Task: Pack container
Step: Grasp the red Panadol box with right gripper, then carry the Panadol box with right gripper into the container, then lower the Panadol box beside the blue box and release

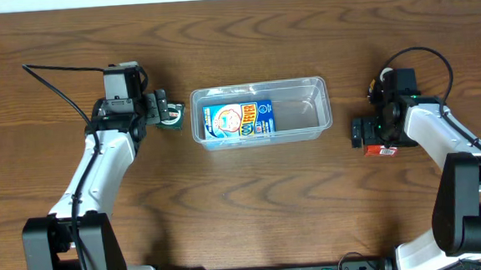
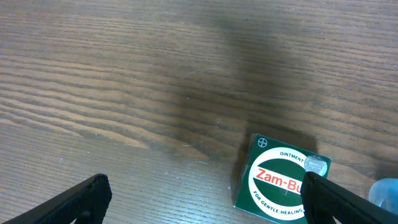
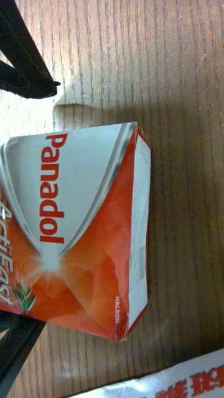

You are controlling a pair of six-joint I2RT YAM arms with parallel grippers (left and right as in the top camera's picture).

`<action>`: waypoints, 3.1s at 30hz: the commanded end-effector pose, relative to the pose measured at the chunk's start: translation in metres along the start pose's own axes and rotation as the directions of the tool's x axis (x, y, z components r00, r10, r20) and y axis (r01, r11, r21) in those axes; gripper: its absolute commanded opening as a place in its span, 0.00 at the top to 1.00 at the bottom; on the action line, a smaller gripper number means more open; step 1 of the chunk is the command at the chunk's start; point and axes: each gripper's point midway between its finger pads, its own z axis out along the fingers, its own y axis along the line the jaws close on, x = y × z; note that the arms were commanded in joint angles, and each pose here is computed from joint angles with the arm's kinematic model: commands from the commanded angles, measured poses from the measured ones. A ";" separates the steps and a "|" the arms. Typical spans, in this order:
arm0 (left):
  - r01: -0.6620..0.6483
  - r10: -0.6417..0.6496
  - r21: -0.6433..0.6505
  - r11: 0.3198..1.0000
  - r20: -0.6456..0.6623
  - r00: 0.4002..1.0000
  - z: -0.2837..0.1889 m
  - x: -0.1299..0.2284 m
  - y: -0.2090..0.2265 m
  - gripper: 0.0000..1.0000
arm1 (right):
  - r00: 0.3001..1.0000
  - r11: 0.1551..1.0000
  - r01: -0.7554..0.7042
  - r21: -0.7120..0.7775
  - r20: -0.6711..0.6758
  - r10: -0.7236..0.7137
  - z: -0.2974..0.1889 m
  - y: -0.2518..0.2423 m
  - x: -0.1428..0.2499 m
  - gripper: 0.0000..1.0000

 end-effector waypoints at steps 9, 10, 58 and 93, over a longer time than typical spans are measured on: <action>0.006 -0.006 -0.005 1.000 0.011 1.000 -0.001 -0.006 0.002 0.02 | 1.000 1.000 -0.002 -0.004 -0.011 0.002 -0.001 -0.003 0.001 0.01; 0.006 -0.006 -0.005 1.000 0.011 1.000 -0.001 -0.006 0.002 0.02 | 1.000 1.000 -0.002 -0.004 -0.011 0.002 -0.001 -0.003 0.001 0.01; 0.006 -0.006 -0.005 1.000 0.011 1.000 -0.001 -0.006 0.002 0.02 | 0.890 0.936 0.222 -0.273 0.450 -0.080 -0.193 0.211 -0.081 0.29; 0.006 -0.006 -0.005 1.000 0.011 1.000 -0.001 -0.006 0.002 0.02 | 0.948 0.969 0.198 -0.147 0.281 -0.151 -0.116 0.209 -0.070 0.80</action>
